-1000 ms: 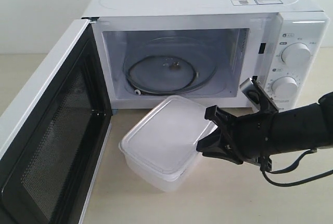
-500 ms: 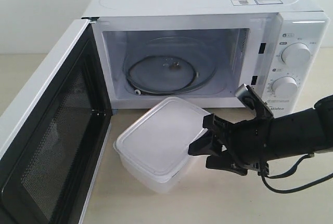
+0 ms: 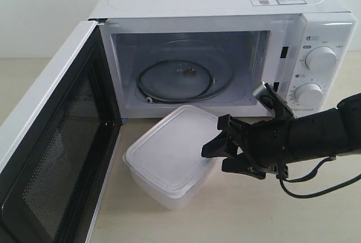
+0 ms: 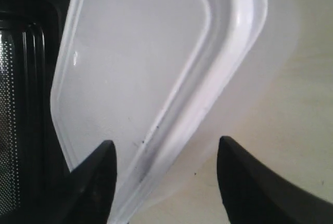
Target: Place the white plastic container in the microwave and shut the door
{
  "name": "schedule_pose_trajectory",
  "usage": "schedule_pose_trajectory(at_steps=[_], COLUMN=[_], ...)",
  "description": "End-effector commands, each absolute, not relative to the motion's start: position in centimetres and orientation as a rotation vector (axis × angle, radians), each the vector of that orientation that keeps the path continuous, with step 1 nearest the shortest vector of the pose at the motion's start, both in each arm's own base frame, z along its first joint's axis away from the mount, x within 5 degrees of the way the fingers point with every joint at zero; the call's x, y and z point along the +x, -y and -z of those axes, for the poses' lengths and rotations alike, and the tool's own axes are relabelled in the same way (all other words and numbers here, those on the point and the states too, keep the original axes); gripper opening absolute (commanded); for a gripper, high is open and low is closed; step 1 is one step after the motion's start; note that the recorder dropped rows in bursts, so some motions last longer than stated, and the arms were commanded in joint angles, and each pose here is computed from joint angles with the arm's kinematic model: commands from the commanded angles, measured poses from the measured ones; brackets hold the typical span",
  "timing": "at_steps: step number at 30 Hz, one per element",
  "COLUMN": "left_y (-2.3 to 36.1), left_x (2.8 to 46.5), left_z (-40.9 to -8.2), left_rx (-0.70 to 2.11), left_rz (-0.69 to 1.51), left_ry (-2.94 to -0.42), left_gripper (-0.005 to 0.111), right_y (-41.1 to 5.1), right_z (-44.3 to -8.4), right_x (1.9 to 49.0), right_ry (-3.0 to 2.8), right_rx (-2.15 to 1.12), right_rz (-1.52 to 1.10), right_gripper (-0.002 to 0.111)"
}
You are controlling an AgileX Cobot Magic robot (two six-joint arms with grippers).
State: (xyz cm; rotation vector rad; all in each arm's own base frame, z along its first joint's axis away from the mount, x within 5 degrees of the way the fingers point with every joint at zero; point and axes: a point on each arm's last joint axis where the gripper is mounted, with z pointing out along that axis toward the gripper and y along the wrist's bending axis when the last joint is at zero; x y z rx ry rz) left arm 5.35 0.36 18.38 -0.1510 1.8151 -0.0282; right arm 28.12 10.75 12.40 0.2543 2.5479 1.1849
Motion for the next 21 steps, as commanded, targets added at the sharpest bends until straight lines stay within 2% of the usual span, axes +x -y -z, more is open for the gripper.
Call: schedule_pose_trajectory(at_steps=[1, 6, 8, 14, 21], left_y=[-0.35, -0.35, -0.35, -0.35, -0.35], left_x=[5.35, 5.35, 5.35, 5.35, 5.35], left_z=[-18.27, -18.27, -18.27, -18.27, -18.27], left_rx=[-0.156, -0.156, -0.156, -0.156, -0.156], left_rz=[0.032, 0.032, 0.032, 0.032, 0.032], left_ry=[-1.815, -1.815, -1.815, -1.815, -1.815], left_gripper=[0.004, 0.004, 0.004, 0.004, 0.004], right_y=[-10.72, -10.39, -10.39, -10.56, -10.90], right_z=[-12.65, -12.37, -12.37, -12.47, -12.45], right_x=[28.49, 28.64, 28.64, 28.57, 28.45], right_ry=[-2.538, -2.557, -2.558, -2.555, -2.562], right_rx=[0.270, 0.363, 0.376, 0.366, 0.352], right_rz=[-1.183, -1.138, -1.141, -1.165, -1.164], right_gripper=[0.051, 0.035, 0.036, 0.054, 0.054])
